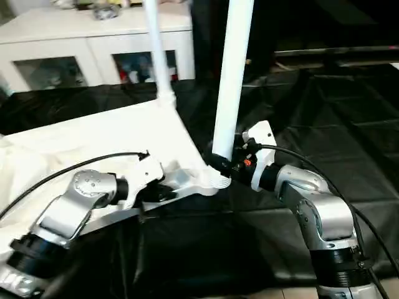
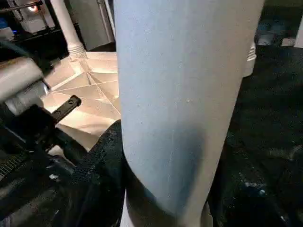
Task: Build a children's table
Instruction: Insert table leg to table base
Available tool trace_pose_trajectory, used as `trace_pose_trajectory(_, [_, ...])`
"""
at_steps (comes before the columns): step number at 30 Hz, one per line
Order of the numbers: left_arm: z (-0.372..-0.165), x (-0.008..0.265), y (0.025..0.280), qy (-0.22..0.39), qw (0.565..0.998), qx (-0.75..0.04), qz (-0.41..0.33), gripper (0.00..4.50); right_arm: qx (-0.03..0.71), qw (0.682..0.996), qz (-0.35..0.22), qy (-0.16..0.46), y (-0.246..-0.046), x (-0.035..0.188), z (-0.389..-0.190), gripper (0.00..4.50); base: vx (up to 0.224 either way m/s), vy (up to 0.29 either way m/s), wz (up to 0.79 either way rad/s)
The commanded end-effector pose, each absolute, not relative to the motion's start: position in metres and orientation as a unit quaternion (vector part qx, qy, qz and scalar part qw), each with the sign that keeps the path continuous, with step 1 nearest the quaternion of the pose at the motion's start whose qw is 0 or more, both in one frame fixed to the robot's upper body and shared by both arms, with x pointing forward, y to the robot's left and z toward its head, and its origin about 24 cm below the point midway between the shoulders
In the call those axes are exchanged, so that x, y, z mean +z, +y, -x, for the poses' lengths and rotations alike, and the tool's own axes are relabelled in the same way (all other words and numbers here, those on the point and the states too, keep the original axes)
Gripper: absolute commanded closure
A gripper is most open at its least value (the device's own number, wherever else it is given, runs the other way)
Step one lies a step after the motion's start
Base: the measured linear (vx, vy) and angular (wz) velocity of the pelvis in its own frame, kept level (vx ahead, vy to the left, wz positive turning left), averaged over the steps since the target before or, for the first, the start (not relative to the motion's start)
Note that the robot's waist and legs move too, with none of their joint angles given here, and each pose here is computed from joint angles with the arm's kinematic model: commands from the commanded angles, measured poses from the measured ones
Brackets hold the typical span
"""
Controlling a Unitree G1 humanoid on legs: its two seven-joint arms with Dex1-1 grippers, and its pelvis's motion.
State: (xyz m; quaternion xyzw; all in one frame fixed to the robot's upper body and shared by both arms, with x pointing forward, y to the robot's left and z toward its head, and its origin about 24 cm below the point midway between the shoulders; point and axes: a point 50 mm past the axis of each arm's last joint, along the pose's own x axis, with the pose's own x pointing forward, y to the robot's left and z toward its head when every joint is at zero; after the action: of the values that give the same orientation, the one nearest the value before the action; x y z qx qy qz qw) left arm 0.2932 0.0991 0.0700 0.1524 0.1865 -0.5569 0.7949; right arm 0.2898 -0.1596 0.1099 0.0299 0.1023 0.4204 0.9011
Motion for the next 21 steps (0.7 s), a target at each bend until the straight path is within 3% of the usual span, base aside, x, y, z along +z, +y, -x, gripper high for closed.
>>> trace_pose_trajectory(1, [-0.300,0.075,0.105,0.174,0.797,-0.558,-0.151,3.91,0.424,0.901,-0.024,0.090,-0.157,0.115,-0.292,2.62,0.000,0.000,0.00])
trace_pose_trajectory(9, [-0.308,0.065,0.120,0.195,0.789,-0.551,-0.191,3.88,0.426,0.900,-0.021,0.091,-0.156,0.114,-0.292,2.62,0.000,0.000,0.00])
trace_pose_trajectory(13, [-0.306,0.064,0.122,0.201,0.782,-0.565,-0.173,3.88,0.426,0.900,-0.020,0.091,-0.157,0.114,-0.292,2.62,0.000,0.000,0.00])
trace_pose_trajectory(15, [-0.305,0.064,0.121,0.201,0.783,-0.568,-0.152,3.55,0.425,0.900,-0.019,0.091,-0.157,0.114,-0.292,2.62,0.000,0.000,0.00])
trace_pose_trajectory(21, [-0.305,0.063,0.119,0.193,0.785,-0.571,-0.145,3.36,0.427,0.900,-0.017,0.092,-0.156,0.114,-0.293,2.62,0.000,0.000,0.00])
